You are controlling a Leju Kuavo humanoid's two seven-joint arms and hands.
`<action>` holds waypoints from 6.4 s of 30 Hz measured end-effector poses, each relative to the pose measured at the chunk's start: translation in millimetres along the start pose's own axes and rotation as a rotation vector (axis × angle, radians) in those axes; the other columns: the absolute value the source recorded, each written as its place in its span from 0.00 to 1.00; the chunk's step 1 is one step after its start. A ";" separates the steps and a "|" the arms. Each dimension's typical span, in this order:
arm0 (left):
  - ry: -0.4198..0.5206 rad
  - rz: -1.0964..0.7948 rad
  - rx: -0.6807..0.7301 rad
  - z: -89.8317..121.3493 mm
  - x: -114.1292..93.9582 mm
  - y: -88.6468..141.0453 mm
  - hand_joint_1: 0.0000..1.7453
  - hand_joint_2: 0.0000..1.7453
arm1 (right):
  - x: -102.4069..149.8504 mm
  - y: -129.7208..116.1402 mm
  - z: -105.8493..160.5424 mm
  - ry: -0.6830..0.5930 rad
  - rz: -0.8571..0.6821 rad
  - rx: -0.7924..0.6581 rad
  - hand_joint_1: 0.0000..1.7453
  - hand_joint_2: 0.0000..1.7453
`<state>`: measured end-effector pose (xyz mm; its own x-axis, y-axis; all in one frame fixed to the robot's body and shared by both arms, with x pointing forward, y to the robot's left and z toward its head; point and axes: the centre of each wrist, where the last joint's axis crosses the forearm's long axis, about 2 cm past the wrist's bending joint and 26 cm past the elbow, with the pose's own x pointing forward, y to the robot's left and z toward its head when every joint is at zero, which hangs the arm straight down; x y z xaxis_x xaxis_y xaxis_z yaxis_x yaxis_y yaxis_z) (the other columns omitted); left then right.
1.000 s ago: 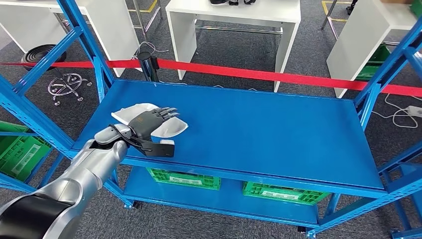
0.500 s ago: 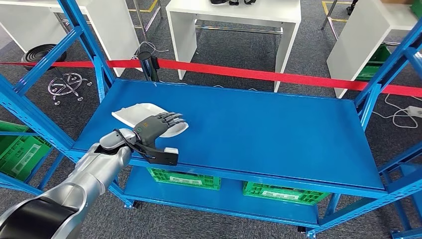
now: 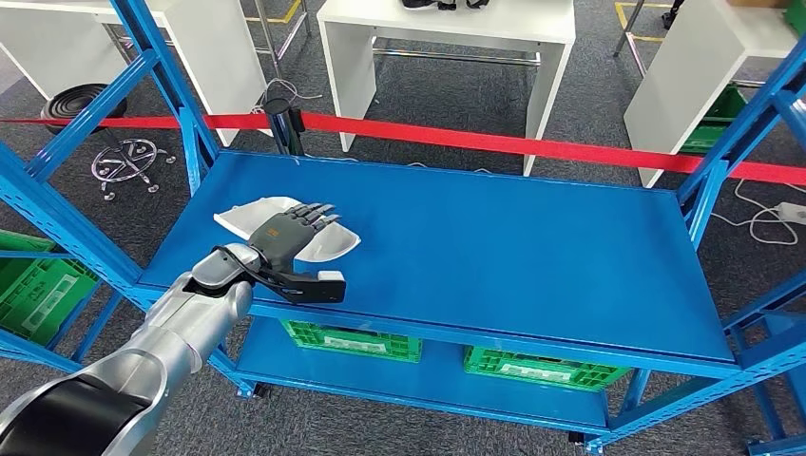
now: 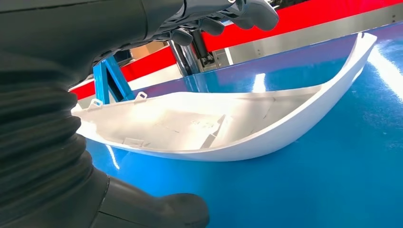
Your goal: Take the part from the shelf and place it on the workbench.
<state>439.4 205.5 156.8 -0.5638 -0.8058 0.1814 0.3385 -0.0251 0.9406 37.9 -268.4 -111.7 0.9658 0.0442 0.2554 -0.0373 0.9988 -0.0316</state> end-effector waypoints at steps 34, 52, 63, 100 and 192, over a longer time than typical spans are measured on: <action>0.438 0.068 -0.152 10.3 -22.7 -2.9 0.00 1.00 | 0.6 2.8 0.1 -0.004 0.025 0.016 0.00 0.00; 0.457 0.094 -0.140 15.2 -27.2 -14.0 1.00 1.00 | 0.8 2.8 0.1 -0.009 0.035 0.018 0.00 0.00; 0.438 0.081 -0.122 15.2 -27.5 -13.0 1.00 1.00 | 1.0 2.9 0.0 -0.012 0.042 0.021 0.00 0.00; -0.020 0.043 0.444 -13.8 17.3 116.3 1.00 1.00 | 3.0 4.1 -0.2 -0.031 0.007 0.018 0.00 0.00; -0.118 0.102 0.419 -18.0 38.0 171.2 1.00 1.00 | 8.9 -14.7 -2.1 -0.031 -0.062 -0.060 0.00 0.00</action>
<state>489.5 160.0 319.6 -0.6338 -0.7179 0.2879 0.0760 0.3127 0.9468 47.6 -282.7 -111.0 0.9575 -0.0163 0.2880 0.0387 0.9967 -0.0720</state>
